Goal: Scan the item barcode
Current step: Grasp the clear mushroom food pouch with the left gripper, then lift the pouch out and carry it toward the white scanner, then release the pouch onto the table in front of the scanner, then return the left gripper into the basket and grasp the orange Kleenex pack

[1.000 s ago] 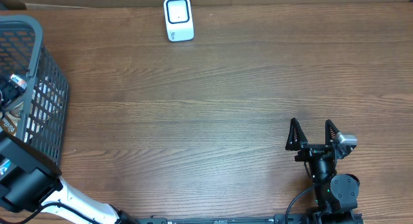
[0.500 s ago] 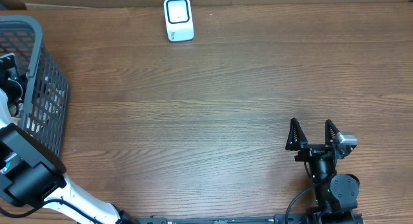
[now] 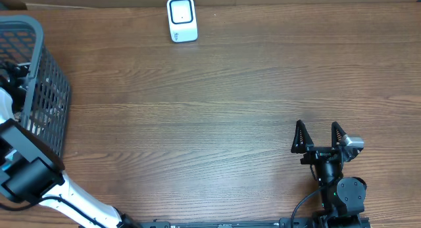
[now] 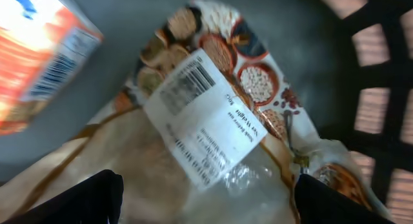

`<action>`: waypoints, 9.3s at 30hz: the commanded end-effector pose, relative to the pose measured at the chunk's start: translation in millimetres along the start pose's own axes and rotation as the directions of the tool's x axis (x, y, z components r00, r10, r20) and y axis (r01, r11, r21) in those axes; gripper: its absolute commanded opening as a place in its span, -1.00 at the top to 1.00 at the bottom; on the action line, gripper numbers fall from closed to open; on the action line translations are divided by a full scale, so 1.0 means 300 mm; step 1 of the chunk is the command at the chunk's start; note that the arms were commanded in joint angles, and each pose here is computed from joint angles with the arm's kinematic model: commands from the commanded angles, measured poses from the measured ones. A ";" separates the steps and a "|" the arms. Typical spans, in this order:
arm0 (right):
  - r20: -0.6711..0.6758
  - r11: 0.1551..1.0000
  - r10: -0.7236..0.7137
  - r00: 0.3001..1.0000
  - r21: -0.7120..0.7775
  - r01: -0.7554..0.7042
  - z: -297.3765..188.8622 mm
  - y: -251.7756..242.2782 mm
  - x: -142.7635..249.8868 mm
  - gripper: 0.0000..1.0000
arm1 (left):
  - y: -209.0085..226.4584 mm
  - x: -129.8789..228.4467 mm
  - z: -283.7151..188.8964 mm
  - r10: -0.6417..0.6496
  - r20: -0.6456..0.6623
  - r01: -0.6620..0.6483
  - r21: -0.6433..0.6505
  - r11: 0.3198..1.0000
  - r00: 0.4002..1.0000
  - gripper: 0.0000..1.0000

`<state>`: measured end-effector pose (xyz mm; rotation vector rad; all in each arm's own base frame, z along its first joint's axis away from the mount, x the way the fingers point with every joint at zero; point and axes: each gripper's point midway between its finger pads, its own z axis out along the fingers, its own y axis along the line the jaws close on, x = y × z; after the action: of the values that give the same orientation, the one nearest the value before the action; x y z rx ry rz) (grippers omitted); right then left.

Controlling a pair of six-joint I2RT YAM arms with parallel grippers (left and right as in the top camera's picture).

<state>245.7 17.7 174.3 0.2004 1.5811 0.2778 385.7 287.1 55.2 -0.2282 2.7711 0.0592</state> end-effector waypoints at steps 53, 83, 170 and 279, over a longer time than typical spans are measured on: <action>0.004 1.000 -0.001 1.000 0.008 0.001 0.001 -0.009 0.006 -1.00 | 0.180 -0.114 -0.252 -0.314 0.027 0.311 -0.239 0.920 0.949 0.92; 0.004 1.000 -0.001 1.000 0.008 0.001 0.001 -0.009 0.006 -1.00 | 0.104 0.124 0.037 -0.295 -0.143 0.264 -0.203 0.943 0.945 -0.99; 0.004 1.000 -0.001 1.000 0.008 0.001 0.001 -0.009 0.006 -1.00 | -1.909 0.041 -0.351 0.024 -0.216 0.079 0.455 0.887 0.976 0.92; 0.004 1.000 -0.001 1.000 0.008 0.001 0.001 -0.009 0.006 -1.00 | 0.235 -0.075 -0.059 -0.064 0.120 0.094 -0.262 0.961 0.991 -1.00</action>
<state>245.7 17.6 174.2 0.2010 1.5814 0.2777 387.1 363.3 105.1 -0.5073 2.5723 0.4348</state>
